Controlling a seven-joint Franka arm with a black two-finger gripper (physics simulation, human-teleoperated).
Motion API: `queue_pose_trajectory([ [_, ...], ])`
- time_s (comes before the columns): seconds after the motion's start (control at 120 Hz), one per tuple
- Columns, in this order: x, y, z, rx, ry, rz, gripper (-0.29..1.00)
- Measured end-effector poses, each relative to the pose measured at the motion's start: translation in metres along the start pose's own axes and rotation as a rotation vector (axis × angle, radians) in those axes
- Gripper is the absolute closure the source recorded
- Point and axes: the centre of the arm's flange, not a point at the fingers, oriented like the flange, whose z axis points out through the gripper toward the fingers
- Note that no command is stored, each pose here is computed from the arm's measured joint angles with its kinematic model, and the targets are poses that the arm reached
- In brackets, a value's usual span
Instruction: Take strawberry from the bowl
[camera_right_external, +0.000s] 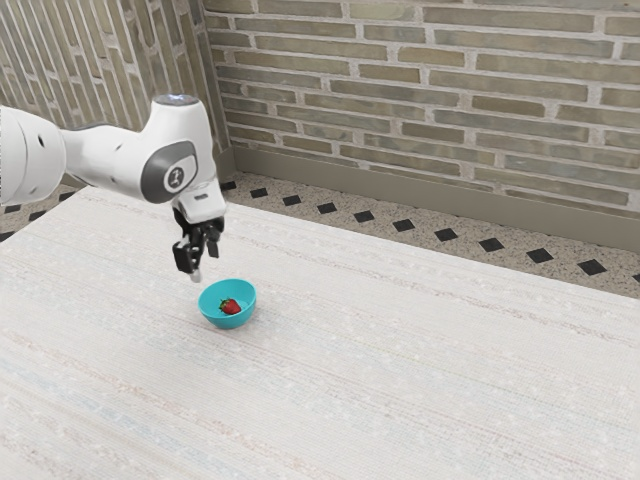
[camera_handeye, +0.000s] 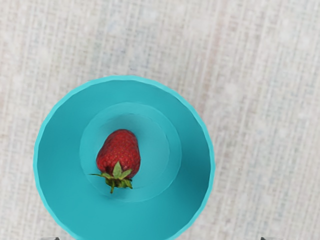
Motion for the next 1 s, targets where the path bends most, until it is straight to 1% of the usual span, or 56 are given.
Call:
queue_pose_trajectory([
  [0.092,-0.009,-0.005,0.015,-0.004,0.011,0.037,0.23],
  [0.283,-0.005,-0.012,0.036,-0.002,0.021,0.137,0.30],
  [0.417,-0.001,-0.015,0.053,-0.011,0.023,0.191,0.32],
  [0.642,0.009,-0.019,0.071,-0.004,0.029,0.266,0.36],
  [1.0,0.013,-0.029,0.097,-0.008,0.031,0.324,0.39],
])
